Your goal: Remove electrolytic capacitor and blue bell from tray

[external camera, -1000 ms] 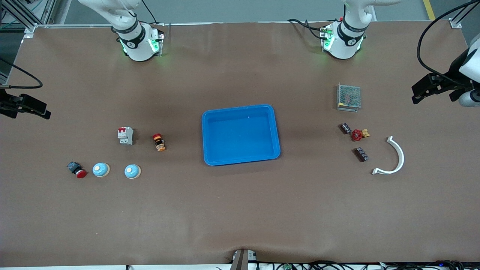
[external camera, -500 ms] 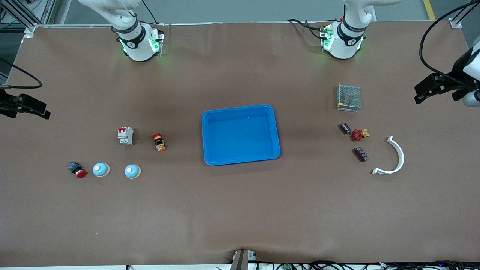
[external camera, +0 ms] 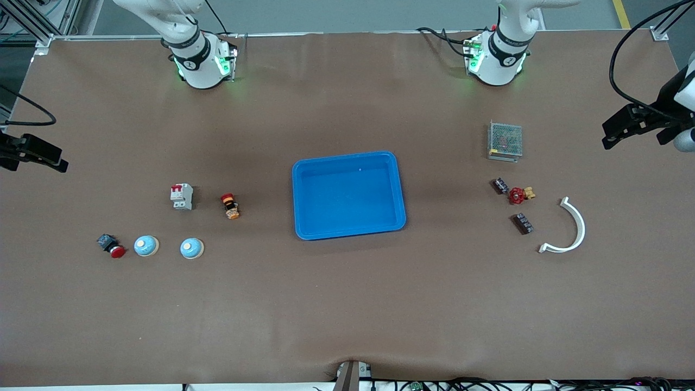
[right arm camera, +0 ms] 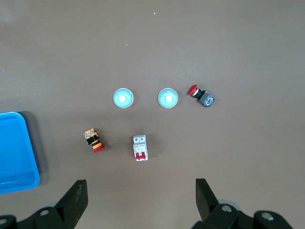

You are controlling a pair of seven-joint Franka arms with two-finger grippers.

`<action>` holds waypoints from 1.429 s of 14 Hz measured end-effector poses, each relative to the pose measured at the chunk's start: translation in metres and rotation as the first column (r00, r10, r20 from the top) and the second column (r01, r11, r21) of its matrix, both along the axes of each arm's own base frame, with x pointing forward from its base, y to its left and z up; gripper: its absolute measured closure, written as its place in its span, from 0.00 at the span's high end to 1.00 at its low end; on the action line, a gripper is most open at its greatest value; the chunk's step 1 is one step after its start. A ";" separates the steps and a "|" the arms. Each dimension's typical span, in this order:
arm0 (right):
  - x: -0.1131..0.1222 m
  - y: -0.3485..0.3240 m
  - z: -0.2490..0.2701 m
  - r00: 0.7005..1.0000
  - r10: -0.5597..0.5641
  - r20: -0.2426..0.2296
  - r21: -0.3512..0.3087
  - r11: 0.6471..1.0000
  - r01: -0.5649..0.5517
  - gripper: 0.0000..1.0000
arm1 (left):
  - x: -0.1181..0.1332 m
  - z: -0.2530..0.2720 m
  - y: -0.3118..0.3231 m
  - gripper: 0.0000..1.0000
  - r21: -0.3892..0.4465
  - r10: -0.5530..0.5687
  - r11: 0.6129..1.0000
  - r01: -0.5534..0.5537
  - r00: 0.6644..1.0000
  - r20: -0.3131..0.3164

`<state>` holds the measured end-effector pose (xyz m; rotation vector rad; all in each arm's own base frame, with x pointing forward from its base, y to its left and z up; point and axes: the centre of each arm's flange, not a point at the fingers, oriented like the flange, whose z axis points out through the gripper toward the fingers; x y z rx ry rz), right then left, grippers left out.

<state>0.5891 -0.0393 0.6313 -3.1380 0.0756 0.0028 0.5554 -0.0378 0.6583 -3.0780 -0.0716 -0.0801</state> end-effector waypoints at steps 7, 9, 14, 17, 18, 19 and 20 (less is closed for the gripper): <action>-0.003 0.000 -0.003 1.000 0.000 -0.029 -0.002 1.000 0.000 1.00 | 0.000 -0.002 -0.002 1.00 0.000 -0.003 1.000 0.003 1.000 -0.005; -0.003 0.000 -0.003 1.000 -0.001 -0.031 -0.003 1.000 0.000 1.00 | 0.000 -0.002 -0.002 1.00 0.000 -0.003 1.000 0.003 1.000 -0.004; -0.003 -0.001 -0.003 0.999 -0.001 -0.032 -0.010 1.000 0.001 1.00 | 0.000 -0.002 -0.001 1.00 0.000 -0.003 1.000 0.003 1.000 -0.004; -0.003 -0.001 -0.003 0.999 -0.001 -0.032 -0.011 1.000 0.001 1.00 | 0.000 -0.001 -0.001 1.00 0.000 -0.003 1.000 0.003 1.000 -0.002; -0.003 -0.001 -0.003 0.999 -0.001 -0.032 -0.011 1.000 0.001 1.00 | 0.000 0.000 -0.001 1.00 0.000 -0.002 1.000 0.002 1.000 0.002; -0.003 -0.001 -0.003 0.999 -0.001 -0.032 -0.011 1.000 0.001 1.00 | 0.000 0.002 -0.001 1.00 0.000 -0.002 1.000 0.002 1.000 0.005; -0.003 -0.001 -0.003 0.999 -0.001 -0.032 -0.011 1.000 0.001 1.00 | 0.000 0.003 -0.001 1.00 -0.001 -0.002 1.000 0.002 1.000 0.007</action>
